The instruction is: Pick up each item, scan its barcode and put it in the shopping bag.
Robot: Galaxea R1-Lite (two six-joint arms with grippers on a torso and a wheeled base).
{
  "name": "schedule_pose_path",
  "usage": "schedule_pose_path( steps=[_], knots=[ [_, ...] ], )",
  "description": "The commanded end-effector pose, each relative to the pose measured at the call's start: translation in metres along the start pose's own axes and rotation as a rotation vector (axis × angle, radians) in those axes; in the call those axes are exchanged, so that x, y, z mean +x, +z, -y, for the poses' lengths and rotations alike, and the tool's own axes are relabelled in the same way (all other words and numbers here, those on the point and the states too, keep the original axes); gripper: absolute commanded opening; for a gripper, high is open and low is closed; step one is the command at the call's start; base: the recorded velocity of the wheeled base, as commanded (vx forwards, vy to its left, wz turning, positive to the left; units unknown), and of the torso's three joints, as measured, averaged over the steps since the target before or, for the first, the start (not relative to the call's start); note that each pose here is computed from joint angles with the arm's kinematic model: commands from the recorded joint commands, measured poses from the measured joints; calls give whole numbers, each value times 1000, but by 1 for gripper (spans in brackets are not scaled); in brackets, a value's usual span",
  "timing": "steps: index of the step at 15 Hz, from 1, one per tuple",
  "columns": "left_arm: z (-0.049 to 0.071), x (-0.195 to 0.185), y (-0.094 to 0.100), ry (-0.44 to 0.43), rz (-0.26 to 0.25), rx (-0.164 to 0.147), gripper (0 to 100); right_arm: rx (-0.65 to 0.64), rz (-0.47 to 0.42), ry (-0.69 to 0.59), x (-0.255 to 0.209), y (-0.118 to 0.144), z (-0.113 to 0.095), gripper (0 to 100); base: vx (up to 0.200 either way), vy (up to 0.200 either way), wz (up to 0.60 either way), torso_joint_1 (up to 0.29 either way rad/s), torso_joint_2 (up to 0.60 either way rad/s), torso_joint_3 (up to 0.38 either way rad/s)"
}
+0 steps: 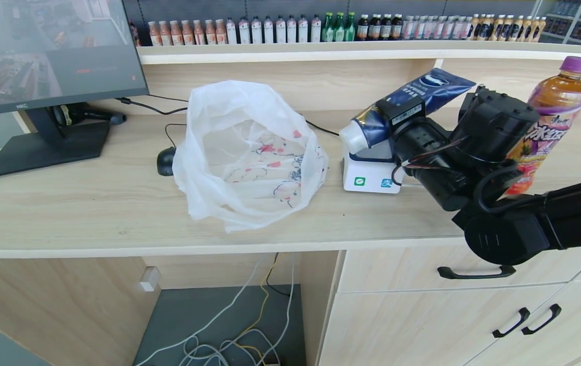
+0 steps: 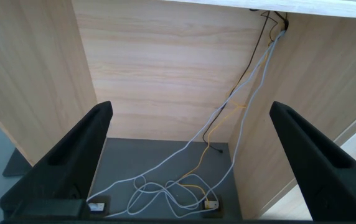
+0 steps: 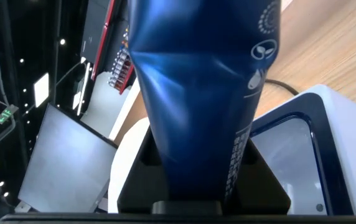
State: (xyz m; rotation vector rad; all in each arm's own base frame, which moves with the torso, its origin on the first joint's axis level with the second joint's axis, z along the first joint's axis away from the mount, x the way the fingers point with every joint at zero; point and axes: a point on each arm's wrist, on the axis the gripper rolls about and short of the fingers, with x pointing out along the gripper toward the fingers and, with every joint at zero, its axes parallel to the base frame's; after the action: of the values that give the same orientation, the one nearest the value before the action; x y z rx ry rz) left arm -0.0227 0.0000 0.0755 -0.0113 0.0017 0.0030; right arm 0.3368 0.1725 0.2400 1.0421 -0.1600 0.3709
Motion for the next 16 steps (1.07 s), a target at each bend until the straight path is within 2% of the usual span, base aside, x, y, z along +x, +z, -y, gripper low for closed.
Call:
schedule_pose_path(
  steps=[1, 16],
  knots=[
    [0, 0, 0, 0, 0, -1, 100, 0, -7, -7, -1, -2, 1, 0, 0, 0, 0, 0, 0, 0],
    [0, 0, 0, 0, 0, 1, 100, 6, -7, 7, -2, -2, -5, 0, 0, 0, 0, 0, 0, 0]
  ],
)
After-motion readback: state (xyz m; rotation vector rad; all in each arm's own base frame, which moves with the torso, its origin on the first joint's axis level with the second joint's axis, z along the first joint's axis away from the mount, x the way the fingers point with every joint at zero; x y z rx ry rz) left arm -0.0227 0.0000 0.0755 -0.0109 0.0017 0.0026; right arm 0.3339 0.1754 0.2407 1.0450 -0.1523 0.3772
